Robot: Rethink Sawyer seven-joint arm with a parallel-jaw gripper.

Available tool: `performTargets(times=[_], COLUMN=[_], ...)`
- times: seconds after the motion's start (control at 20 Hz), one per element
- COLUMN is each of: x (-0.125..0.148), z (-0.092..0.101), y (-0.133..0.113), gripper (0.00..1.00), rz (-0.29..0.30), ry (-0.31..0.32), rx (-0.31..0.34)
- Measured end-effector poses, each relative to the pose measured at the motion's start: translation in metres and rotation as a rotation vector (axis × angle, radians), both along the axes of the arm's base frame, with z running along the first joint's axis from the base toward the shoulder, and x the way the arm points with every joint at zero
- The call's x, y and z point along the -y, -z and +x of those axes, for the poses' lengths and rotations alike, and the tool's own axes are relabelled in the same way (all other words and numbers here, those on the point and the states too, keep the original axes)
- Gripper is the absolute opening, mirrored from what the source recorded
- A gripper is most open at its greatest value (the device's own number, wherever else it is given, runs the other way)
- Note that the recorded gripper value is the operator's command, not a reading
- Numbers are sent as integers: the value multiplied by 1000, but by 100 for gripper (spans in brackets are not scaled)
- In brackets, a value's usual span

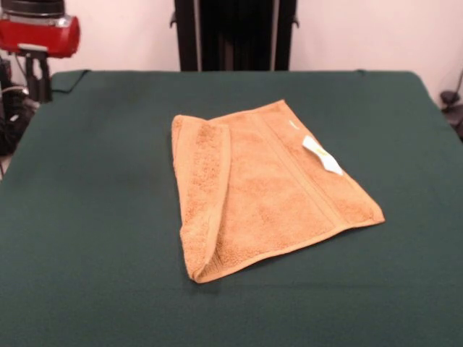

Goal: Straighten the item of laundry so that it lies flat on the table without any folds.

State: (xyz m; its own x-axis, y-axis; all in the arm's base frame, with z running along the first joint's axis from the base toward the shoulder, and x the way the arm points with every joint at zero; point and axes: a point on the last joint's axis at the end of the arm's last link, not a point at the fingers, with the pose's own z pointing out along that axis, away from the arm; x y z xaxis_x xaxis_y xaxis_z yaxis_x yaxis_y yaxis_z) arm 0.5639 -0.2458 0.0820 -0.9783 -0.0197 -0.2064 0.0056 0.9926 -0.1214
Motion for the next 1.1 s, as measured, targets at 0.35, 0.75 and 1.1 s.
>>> performTargets(times=[0.35,0.75,1.1], x=[-80,-145,-181], z=[-19,-29,-37], y=[9,16,33], gripper=[0,0,0], rz=[8,47,98], ry=[-63,8,134], rx=[10,63,91])
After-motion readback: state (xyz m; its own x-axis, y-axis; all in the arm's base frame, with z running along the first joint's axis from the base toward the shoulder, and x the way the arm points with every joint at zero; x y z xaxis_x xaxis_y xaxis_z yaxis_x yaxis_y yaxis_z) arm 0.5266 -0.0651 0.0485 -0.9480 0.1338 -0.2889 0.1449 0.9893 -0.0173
